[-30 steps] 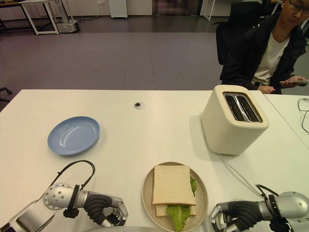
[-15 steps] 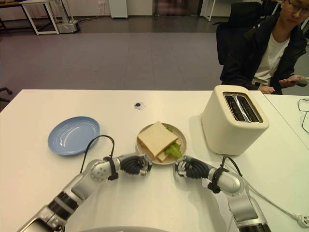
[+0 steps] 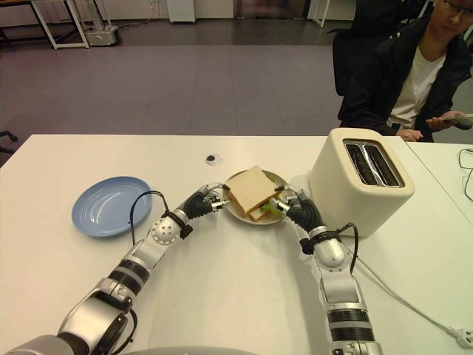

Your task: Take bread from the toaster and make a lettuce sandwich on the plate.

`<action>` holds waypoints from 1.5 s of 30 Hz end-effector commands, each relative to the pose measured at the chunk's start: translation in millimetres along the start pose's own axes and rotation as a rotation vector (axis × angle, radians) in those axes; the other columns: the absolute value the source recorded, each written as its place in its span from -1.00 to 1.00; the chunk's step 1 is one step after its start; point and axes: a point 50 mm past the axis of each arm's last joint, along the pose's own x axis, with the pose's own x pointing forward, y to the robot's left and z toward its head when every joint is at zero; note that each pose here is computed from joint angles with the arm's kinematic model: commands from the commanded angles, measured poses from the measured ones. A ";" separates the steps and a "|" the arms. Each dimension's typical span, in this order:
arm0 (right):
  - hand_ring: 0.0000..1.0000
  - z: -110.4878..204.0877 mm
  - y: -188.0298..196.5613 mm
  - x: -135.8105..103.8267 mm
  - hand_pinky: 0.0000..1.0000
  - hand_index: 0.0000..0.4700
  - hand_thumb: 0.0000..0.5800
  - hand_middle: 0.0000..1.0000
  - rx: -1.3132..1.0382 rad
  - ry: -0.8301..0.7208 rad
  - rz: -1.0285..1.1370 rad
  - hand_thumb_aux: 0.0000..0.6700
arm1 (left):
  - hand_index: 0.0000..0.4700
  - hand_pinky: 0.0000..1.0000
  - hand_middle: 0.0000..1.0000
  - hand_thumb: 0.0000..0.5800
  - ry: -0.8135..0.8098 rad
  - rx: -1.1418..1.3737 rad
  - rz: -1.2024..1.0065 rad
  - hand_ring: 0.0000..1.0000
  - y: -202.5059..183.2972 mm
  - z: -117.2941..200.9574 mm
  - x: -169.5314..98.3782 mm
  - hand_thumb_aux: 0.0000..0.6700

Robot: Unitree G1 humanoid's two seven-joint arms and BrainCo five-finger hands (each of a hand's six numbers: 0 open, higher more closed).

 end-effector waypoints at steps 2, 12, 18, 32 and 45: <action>-1.00 14.4 -20.8 -25.4 -1.00 -1.00 -1.00 -1.00 0.117 -0.071 -0.166 -1.00 | -1.00 -1.00 -1.00 -1.00 -0.152 -0.183 0.159 -1.00 27.8 31.1 -42.4 -1.00; -1.00 45.9 -38.2 -45.8 -1.00 -1.00 -1.00 -1.00 0.210 -0.145 -0.217 -1.00 | -1.00 -1.00 -1.00 -1.00 -0.243 -0.262 0.337 -1.00 45.0 67.6 -99.5 -1.00; -1.00 15.8 -21.2 -55.3 -1.00 -1.00 -1.00 -1.00 0.253 -0.072 -0.137 -1.00 | -1.00 -1.00 -1.00 -1.00 -0.228 -0.249 0.415 -1.00 54.5 57.6 -118.1 -1.00; -1.00 7.0 -13.7 -52.2 -1.00 -1.00 -1.00 -1.00 0.190 -0.091 -0.107 -1.00 | -1.00 -1.00 -1.00 -1.00 -0.243 -0.256 0.368 -1.00 55.8 52.9 -117.5 -1.00; -1.00 3.9 -11.2 -52.4 -1.00 -1.00 -1.00 -1.00 0.201 -0.102 -0.121 -1.00 | -1.00 -1.00 -1.00 -1.00 -0.290 -0.274 0.372 -1.00 47.4 53.0 -115.1 -1.00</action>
